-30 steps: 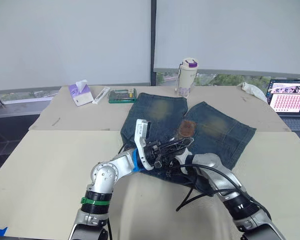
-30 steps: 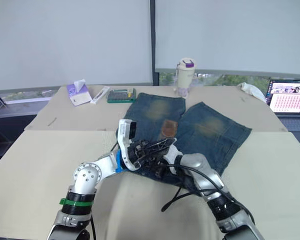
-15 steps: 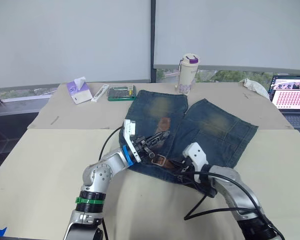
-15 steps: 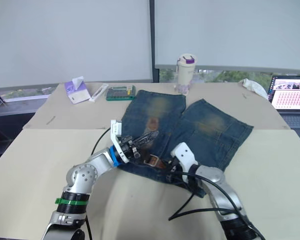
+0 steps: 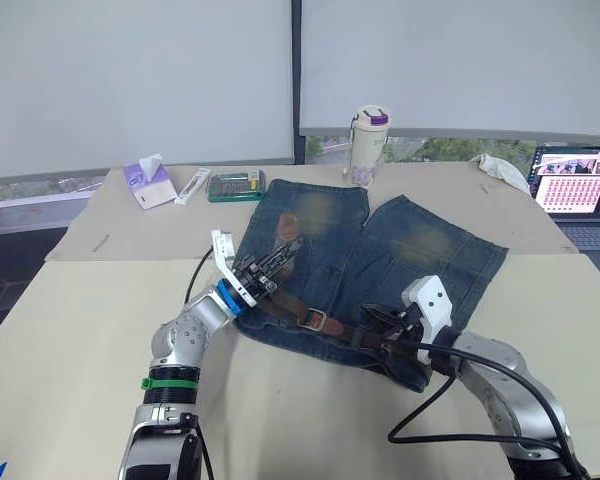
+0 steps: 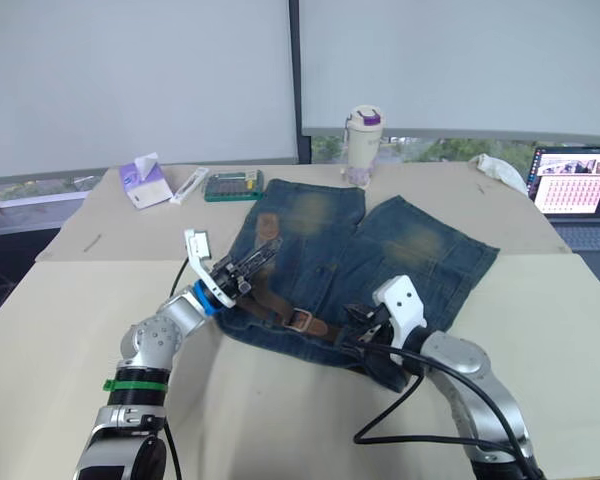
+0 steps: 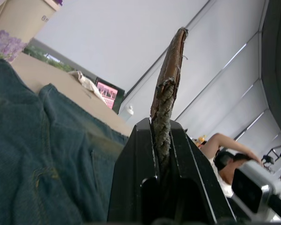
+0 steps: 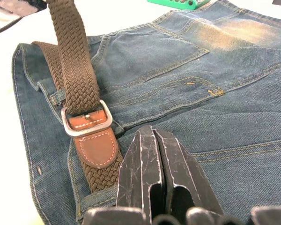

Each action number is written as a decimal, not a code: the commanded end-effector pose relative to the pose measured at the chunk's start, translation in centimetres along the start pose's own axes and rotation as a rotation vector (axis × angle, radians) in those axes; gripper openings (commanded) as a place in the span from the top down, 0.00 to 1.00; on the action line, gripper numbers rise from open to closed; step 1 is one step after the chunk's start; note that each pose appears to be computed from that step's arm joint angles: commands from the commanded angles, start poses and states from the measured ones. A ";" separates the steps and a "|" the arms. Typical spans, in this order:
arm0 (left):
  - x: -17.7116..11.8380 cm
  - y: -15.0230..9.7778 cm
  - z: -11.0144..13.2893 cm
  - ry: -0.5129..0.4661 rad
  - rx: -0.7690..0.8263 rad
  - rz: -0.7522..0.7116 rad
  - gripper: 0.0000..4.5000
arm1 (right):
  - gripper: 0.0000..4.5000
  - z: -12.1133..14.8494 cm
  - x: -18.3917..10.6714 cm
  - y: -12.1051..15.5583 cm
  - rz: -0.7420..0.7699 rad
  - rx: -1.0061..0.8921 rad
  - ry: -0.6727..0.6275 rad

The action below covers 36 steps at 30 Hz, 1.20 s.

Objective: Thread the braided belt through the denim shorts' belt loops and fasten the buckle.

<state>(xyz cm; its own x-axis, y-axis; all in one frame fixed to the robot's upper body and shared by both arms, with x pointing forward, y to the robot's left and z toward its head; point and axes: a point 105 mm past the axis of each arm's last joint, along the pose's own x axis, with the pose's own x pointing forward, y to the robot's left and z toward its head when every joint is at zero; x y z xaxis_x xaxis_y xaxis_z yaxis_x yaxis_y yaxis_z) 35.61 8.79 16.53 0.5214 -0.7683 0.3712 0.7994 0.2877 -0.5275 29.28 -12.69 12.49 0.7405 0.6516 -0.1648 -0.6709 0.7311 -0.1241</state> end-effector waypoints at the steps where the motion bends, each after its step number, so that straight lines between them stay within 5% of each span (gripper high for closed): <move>1: 0.4 -0.7 0.1 0.009 0.028 -0.049 1.00 | 1.00 1.0 0.4 1.5 0.061 -0.026 -0.028; 14: -4.0 2.7 3.0 -0.157 0.015 0.153 1.00 | 1.00 -0.4 5.6 4.3 0.248 -0.136 0.029; 23: -4.8 2.6 3.2 -0.195 0.027 0.212 1.00 | 1.00 0.5 7.8 4.6 0.296 -0.170 -0.004; 36: -4.7 2.3 3.1 -0.196 0.025 0.224 1.00 | 1.00 1.7 6.3 3.5 0.299 -0.134 -0.045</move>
<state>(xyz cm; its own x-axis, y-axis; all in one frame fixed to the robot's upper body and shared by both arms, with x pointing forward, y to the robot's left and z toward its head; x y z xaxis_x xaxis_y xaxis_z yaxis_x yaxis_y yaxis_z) 36.27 14.68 14.66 0.7497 -0.5653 0.3440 0.6327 0.4602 -0.6228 31.82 -5.85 10.66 0.5097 0.8272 -0.2363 -0.8595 0.4775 -0.1823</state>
